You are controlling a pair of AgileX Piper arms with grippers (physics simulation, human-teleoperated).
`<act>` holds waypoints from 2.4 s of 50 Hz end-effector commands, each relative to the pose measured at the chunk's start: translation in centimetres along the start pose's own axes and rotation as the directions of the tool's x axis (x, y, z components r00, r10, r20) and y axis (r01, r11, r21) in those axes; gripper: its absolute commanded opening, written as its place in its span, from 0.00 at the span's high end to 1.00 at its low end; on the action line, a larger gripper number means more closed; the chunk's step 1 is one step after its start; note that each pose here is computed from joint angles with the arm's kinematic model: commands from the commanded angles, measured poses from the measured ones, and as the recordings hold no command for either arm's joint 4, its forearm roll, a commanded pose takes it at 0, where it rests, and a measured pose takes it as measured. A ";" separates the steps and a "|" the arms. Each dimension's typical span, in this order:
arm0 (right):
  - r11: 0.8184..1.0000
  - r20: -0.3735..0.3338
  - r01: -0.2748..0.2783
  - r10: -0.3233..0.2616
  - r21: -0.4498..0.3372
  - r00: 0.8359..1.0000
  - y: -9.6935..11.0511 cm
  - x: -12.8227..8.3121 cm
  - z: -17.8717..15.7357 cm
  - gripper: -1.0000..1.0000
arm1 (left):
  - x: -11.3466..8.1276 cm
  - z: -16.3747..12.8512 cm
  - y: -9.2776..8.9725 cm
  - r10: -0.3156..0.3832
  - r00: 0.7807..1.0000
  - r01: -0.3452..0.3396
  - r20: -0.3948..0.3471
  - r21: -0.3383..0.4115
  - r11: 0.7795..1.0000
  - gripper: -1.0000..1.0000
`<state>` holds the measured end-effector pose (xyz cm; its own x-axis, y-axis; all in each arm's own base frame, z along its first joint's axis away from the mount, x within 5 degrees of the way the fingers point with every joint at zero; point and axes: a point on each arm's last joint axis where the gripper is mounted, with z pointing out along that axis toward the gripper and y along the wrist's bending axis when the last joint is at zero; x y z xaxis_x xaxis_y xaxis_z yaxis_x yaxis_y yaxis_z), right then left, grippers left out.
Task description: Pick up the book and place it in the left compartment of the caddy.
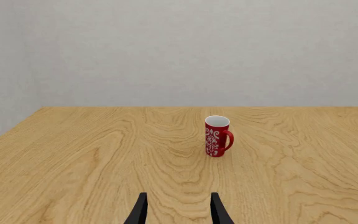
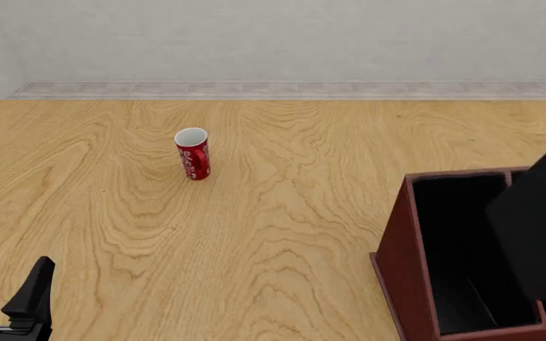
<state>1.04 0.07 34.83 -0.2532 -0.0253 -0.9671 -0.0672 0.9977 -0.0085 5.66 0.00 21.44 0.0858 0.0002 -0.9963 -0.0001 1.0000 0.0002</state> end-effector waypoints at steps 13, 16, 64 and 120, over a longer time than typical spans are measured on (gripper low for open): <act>0.999 -0.033 -0.044 0.044 -0.007 0.998 0.0 1.8 2.9 1.00 | 0.0 0.0 0.0 0.000 1.000 0.000 0.000 0.000 1.000 0.00; 0.999 -0.038 -0.047 0.047 -0.007 0.998 0.0 2.3 3.2 1.00 | 0.0 0.0 0.0 0.000 1.000 0.000 0.000 0.000 1.000 0.00; 0.997 -0.121 -0.074 0.074 0.003 0.990 0.1 7.6 7.7 1.00 | 0.0 0.0 0.0 0.000 1.000 0.000 0.000 0.000 1.000 0.00; 0.994 -0.158 -0.101 0.108 0.051 0.982 -0.2 11.9 9.6 1.00 | 0.0 0.0 0.0 0.000 1.000 0.000 0.000 0.000 1.000 0.00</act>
<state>7.29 0.25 21.02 -0.4203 0.0484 -0.9061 -0.0075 0.9984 0.0568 5.66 0.00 21.44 0.0858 0.0002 -0.9963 -0.0001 1.0000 0.0002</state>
